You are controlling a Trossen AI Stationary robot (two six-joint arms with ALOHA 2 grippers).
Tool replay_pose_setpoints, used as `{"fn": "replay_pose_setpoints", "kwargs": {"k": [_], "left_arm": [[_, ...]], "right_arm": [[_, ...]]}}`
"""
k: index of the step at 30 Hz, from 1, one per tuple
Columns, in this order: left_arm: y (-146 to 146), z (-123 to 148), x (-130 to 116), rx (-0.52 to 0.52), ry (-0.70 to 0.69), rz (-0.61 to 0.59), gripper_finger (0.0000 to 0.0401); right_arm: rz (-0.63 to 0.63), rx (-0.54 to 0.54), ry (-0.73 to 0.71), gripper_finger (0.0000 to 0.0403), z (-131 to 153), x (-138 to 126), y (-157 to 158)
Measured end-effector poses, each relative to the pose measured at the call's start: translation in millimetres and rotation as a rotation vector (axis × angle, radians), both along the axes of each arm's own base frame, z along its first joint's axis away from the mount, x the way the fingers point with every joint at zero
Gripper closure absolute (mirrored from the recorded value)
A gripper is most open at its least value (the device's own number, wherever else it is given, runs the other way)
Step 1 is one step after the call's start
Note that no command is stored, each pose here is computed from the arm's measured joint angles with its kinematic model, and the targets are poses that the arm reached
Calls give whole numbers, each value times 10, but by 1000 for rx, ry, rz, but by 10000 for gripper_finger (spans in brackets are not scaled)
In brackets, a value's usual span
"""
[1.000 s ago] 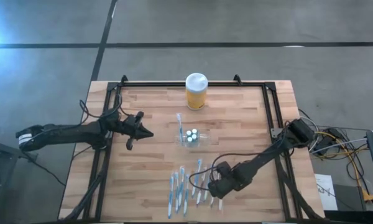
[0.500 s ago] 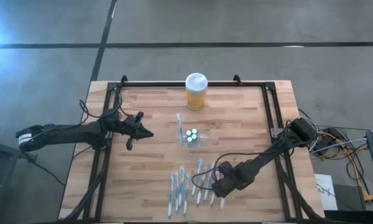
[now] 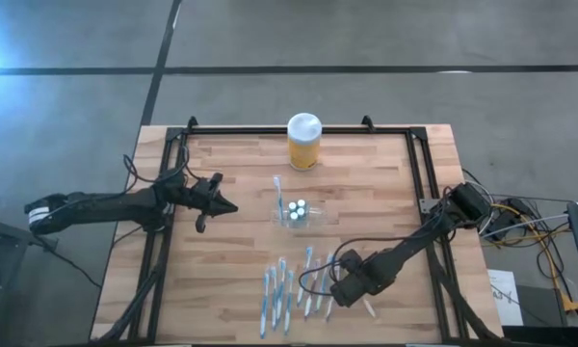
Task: Pick & Place toothbrushing station
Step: Put the orange toothbrush into the transparent organizer
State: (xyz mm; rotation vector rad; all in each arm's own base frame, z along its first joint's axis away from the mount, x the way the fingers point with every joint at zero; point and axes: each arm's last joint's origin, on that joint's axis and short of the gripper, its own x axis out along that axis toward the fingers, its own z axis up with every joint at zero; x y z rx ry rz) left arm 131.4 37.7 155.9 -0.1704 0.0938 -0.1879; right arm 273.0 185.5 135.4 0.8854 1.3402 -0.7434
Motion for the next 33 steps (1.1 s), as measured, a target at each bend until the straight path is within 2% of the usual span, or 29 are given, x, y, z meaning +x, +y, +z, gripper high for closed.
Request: {"fn": "replay_pose_setpoints", "kwargs": {"k": [3, 10, 16, 23, 30, 33], "left_arm": [[0, -1, 0, 6, 0, 0, 382], [-1, -11, -2, 20, 2, -2, 382], [-1, -14, -3, 20, 4, -2, 382], [-1, -15, -3, 24, 3, -1, 382], [-1, -20, -2, 32, 5, -2, 382], [-1, -22, -2, 32, 6, -2, 382]], "right_arm": [[9, -3, -29, 388, 56, -19, 15], [25, -158, -222, 390, 464, -79, -44], [137, -441, -445, 396, 877, -23, -163], [233, -811, -594, 396, 1242, 52, -395], [209, -1123, -572, 396, 1346, 122, -612], [138, -1139, -563, 395, 1315, 156, -736]]}}
